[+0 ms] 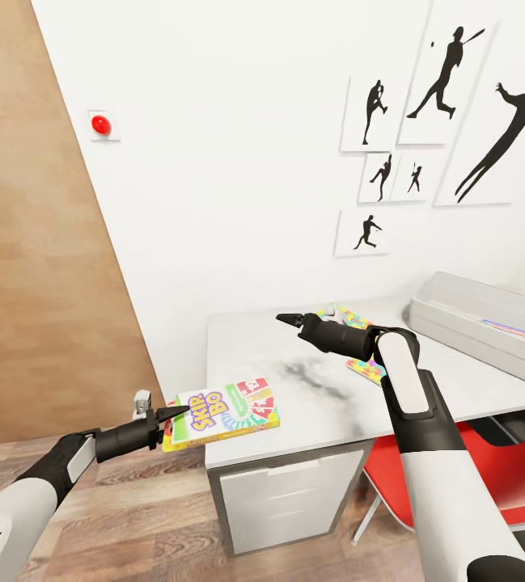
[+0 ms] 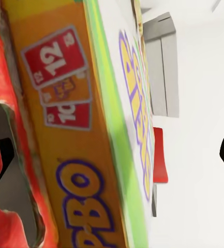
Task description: Put all the toys in the child's room - the three board games (two on the bed and one on the table), the two jigsaw puzzles on the table, and the tennis ball on the table - inside the toy box on the table in the child's room.
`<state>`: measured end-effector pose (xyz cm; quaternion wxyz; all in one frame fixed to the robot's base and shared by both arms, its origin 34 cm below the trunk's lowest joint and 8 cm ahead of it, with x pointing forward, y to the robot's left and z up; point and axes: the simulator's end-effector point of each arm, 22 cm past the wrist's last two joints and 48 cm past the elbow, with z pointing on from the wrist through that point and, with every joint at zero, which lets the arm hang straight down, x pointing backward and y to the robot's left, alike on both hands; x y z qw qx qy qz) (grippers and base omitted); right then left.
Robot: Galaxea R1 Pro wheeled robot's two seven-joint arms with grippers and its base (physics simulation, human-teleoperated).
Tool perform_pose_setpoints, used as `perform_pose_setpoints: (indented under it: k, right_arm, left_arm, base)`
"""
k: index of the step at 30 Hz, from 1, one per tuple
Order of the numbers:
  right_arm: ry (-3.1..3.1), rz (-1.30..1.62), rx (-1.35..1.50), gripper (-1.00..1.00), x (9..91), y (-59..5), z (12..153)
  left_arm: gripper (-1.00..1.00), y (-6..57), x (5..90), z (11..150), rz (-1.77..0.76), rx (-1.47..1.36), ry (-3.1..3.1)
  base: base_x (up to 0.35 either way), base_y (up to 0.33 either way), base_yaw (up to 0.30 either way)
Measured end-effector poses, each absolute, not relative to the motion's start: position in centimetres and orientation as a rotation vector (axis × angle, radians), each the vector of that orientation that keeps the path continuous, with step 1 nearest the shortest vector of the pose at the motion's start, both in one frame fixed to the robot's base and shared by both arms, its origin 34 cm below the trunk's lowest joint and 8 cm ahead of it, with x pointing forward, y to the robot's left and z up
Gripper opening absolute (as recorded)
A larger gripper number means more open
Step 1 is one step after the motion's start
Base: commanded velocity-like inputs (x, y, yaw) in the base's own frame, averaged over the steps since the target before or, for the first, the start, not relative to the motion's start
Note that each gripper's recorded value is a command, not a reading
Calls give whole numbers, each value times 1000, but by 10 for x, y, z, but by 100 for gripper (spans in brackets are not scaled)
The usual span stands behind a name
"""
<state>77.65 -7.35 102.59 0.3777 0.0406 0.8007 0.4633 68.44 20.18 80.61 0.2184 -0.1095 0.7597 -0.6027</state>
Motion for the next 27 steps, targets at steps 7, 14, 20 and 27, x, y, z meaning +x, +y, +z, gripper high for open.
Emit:
perform_pose_setpoints:
  k: [7,14,20,27]
  right_arm:
    - [2047,1183,104,100,777,-74,1026]
    - [2047,1183,104,100,777,-74,1026]
    - [2047,1183,104,100,777,-74,1026]
    - [2047,1183,104,100,777,-74,1026]
  left_arm:
    - [100,202,684,806,-1668,-303,2103]
    - [100,202,684,806,-1668,-304,2103]
    - [-100,202,685,807,-1677,-316,2095]
    - [-100,204,687,810,-1682,-324,2078]
  base:
    - [0,-1,0]
    - [0,0,0]
    - [0,0,0]
    - [0,0,0]
